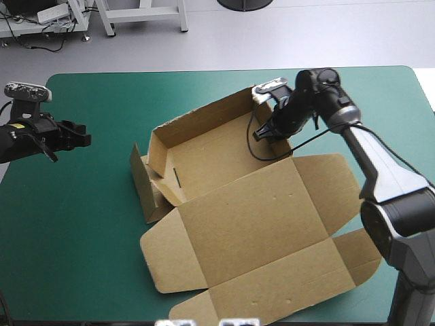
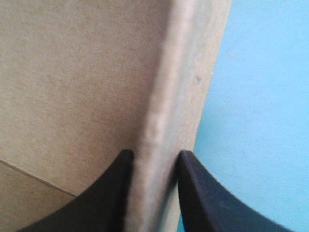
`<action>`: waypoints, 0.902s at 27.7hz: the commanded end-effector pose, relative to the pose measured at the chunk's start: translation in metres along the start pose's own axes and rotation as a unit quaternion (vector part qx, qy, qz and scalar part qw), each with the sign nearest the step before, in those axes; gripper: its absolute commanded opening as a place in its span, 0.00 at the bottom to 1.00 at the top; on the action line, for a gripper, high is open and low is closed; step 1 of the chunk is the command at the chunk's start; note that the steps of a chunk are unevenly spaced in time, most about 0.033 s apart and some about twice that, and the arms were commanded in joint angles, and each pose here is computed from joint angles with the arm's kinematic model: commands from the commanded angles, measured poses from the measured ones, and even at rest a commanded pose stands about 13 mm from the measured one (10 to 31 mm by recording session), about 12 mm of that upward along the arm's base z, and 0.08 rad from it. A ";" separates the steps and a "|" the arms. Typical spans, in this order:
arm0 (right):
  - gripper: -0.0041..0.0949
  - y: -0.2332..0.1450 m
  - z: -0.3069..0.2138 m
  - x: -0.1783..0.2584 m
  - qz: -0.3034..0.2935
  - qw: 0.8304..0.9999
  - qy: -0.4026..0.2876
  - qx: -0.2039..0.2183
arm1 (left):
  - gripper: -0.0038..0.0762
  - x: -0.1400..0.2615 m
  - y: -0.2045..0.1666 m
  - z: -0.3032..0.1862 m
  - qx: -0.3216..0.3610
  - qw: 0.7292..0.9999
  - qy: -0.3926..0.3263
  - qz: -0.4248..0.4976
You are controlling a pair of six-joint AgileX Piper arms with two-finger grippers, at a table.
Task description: Fold the box
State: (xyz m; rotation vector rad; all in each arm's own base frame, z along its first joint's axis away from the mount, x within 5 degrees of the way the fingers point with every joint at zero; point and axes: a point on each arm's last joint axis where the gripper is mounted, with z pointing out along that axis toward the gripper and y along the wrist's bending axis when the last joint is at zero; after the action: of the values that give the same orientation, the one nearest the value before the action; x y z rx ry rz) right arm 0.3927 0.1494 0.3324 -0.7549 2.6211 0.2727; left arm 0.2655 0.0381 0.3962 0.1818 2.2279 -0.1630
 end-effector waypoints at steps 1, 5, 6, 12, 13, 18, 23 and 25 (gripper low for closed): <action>0.02 -0.002 -0.095 0.009 -0.002 0.995 -0.101 0.027 | 0.46 -0.015 -0.008 -0.021 0.005 0.998 -0.065 -0.008; 0.02 0.004 -0.165 0.030 -0.014 0.983 -0.182 0.032 | 0.46 -0.014 -0.013 -0.034 -0.005 0.997 -0.074 0.006; 0.02 0.006 -0.174 0.034 -0.015 0.981 -0.192 0.034 | 0.46 -0.014 -0.014 -0.037 -0.006 0.997 -0.074 0.010; 0.02 0.018 -0.206 0.048 -0.029 0.972 -0.230 0.038 | 0.46 -0.011 -0.023 -0.058 -0.011 0.996 -0.083 0.022; 0.02 0.020 -0.208 0.049 -0.029 0.971 -0.233 0.037 | 0.46 -0.011 -0.025 -0.060 -0.010 0.996 -0.083 0.024; 0.02 0.029 -0.225 0.055 -0.049 0.963 -0.265 0.012 | 0.46 -0.006 -0.028 -0.067 -0.011 0.997 -0.072 0.022; 0.02 0.019 -0.250 0.069 -0.036 0.950 -0.311 -0.002 | 0.46 0.002 -0.029 -0.065 -0.008 0.999 -0.046 0.012; 0.02 0.015 -0.261 0.075 -0.028 0.940 -0.339 -0.019 | 0.46 0.005 -0.030 -0.064 -0.008 0.999 -0.052 0.009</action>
State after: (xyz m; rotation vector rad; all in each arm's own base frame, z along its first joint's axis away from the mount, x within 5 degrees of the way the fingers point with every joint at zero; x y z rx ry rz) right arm 0.2707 0.0609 0.5079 -0.6314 2.0824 0.3842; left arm 0.2139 0.0242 0.4206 0.2167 2.2172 -0.1346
